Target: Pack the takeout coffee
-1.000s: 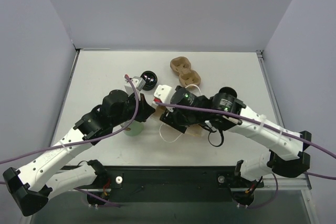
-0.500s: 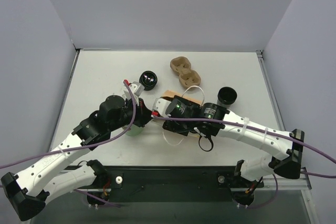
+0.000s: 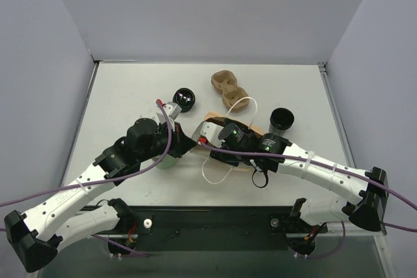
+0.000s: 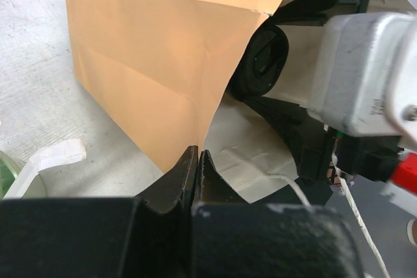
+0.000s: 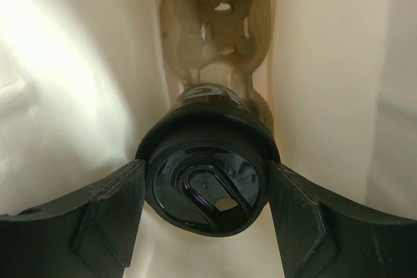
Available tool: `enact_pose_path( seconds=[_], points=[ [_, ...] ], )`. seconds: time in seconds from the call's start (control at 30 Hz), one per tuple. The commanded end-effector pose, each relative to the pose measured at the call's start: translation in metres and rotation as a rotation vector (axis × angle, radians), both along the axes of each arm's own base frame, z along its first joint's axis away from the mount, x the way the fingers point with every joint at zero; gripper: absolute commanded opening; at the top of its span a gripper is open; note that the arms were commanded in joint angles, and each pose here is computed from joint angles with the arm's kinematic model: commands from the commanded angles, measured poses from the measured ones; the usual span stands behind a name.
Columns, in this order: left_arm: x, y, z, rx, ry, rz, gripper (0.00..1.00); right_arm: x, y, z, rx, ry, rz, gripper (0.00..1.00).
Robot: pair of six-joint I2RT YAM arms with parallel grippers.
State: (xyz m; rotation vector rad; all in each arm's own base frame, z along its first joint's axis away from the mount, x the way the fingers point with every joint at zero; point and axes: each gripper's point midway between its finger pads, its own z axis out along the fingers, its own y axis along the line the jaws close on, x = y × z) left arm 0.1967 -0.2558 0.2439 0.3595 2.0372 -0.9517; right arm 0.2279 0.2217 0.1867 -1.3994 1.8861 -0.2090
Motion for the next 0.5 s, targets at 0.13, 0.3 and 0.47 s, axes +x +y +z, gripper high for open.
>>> enact_pose_path(
  seconds=[0.13,0.3,0.47],
  points=[
    [0.003,-0.01,0.014,-0.07,-0.029,-0.017,0.0,0.017,0.003,-0.011,-0.01,-0.052,0.024,0.43],
    [0.005,-0.006,0.011,-0.054,-0.028,0.009,0.0,0.015,0.008,0.008,-0.026,-0.07,0.09,0.43],
    [0.011,0.004,0.013,-0.042,-0.069,0.067,0.0,0.007,0.003,0.019,-0.093,-0.033,0.145,0.43]
  ],
)
